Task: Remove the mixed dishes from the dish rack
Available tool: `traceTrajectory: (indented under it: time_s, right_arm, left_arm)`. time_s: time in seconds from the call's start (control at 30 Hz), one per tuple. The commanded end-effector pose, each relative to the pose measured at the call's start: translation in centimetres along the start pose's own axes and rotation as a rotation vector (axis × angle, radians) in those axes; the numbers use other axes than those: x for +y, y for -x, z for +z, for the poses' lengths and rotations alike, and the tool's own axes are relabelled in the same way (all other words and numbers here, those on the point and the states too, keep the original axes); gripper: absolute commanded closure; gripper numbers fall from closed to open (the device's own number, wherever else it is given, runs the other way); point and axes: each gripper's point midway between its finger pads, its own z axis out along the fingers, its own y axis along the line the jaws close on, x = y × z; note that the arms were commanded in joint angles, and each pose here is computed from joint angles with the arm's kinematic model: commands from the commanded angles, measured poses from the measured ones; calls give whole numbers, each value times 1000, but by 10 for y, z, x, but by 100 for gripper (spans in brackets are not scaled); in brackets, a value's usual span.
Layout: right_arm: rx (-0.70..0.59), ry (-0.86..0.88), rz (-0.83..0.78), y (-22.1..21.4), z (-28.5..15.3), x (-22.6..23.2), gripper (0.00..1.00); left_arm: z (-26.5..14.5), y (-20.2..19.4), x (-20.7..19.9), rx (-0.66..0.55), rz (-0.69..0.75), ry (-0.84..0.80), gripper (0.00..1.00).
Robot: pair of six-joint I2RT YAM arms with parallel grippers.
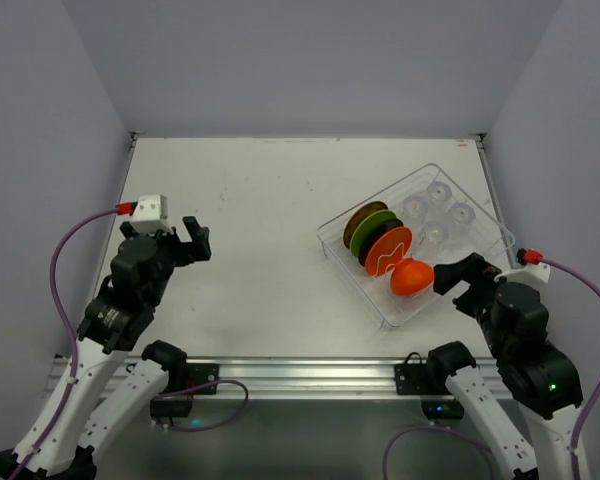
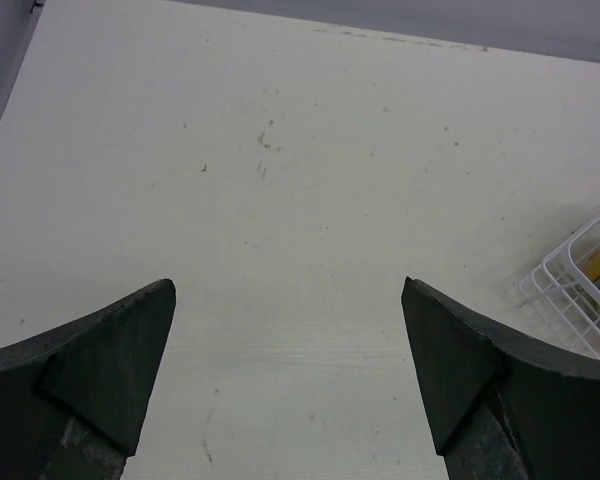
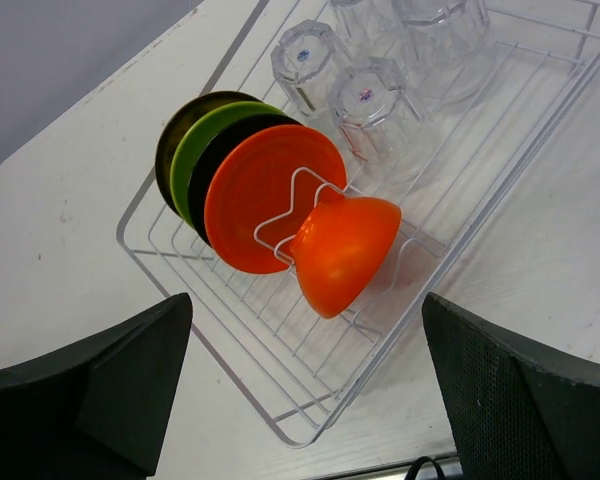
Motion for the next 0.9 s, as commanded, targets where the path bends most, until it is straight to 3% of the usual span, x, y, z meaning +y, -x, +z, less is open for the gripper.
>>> traceTrajectory:
  time_s: [0.0, 0.37, 0.87]
  right_arm:
    - [-60, -11, 50, 14, -5, -1, 1]
    - [-42, 4, 141, 11, 12, 14, 1]
    - [69, -118, 444, -28, 55, 15, 1]
  left_arm:
    - [2, 4, 2, -26, -21, 18, 0]
    - [5, 0, 0, -12, -19, 14, 0]
    - [8, -7, -2, 12, -16, 7, 0]
